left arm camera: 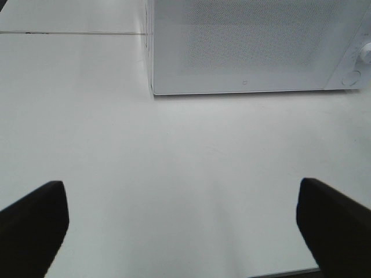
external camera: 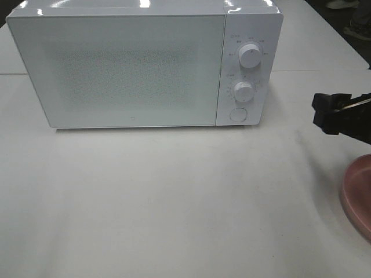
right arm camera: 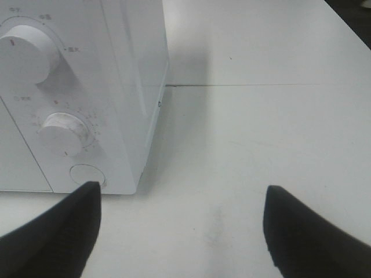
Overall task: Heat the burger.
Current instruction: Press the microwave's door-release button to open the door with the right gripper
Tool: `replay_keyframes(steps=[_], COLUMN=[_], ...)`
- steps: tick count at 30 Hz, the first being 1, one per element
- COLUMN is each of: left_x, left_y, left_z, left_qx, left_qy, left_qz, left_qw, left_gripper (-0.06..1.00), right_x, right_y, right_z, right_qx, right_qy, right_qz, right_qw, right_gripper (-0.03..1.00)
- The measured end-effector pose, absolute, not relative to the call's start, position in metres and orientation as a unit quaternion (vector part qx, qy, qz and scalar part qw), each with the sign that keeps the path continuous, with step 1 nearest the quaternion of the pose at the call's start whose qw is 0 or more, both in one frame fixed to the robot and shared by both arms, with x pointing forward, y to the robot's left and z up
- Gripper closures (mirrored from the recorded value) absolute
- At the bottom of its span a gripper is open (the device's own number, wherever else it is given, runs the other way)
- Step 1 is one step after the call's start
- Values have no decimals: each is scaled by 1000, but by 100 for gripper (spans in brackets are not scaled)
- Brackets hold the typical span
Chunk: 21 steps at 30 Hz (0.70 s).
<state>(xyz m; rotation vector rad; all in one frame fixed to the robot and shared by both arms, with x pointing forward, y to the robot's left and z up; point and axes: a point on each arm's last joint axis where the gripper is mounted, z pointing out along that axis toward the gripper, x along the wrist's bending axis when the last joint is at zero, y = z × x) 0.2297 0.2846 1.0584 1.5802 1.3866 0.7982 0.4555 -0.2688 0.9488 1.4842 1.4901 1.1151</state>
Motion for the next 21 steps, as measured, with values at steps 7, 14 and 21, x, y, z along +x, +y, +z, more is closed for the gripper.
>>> replay_keyframes(steps=[7,14,21], left_x=[230,230,230], left_y=[285,285,285], left_z=[1058,1058,1058], left_qx=[634,634,634], left_qy=[556,556,556], left_qz=[320,320,320], left_qw=[432,432,432], left_gripper=[-5,-5,-5], right_x=[457,453,447], right_y=[-243,-219,-205], right_z=[936,922,914], right_qx=[545,542,537], right_qy=[604,603,603], right_qz=[433,429,420], right_qw=[389,398,414], right_gripper=[22,22,22])
